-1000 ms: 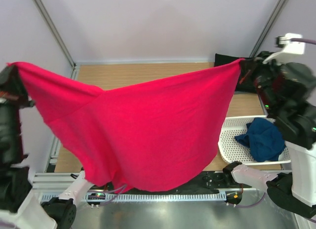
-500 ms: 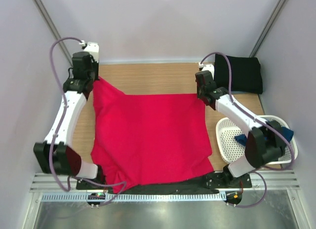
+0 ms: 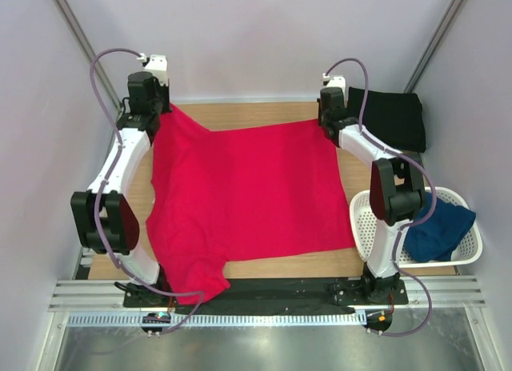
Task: Fold and stack the t-shirts
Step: Flatten the tshirt out, then fold the tshirt
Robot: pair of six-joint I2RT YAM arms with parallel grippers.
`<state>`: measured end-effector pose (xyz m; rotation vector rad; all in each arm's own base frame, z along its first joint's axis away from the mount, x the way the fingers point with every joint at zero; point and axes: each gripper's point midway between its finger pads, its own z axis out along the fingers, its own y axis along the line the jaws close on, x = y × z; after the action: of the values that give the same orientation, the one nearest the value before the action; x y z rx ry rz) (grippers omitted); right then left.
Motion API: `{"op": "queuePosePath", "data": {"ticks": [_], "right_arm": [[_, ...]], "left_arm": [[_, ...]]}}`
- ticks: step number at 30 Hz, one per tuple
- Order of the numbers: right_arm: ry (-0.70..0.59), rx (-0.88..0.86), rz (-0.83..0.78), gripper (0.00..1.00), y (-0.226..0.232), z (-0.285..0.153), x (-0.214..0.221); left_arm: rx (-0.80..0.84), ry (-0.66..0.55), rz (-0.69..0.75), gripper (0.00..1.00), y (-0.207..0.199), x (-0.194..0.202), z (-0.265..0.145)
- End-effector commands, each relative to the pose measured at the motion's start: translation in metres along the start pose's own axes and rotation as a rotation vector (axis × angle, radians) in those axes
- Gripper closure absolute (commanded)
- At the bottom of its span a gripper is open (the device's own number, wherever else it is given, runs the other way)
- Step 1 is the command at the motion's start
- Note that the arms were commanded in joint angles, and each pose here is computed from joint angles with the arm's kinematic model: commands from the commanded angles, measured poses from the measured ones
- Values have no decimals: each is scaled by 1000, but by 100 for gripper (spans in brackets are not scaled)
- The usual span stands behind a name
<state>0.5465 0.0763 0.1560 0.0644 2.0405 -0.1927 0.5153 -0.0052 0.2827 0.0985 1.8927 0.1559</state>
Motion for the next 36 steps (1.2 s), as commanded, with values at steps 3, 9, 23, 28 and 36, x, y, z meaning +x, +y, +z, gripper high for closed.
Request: {"op": "queuePosePath", "data": {"ticks": [3, 9, 23, 28, 36], "right_arm": [[-132, -12, 40, 99, 8, 19, -43], [-117, 54, 29, 99, -8, 37, -40], [-109, 56, 87, 99, -13, 85, -43], [-107, 13, 96, 99, -10, 92, -43], [-103, -41, 110, 99, -15, 78, -51]], "left_arm": [[44, -178, -56, 100, 0, -52, 28], [69, -163, -80, 100, -9, -44, 65], [70, -155, -122, 100, -14, -37, 118], [111, -137, -120, 100, -22, -29, 116], [134, -101, -69, 100, -22, -17, 74]]}}
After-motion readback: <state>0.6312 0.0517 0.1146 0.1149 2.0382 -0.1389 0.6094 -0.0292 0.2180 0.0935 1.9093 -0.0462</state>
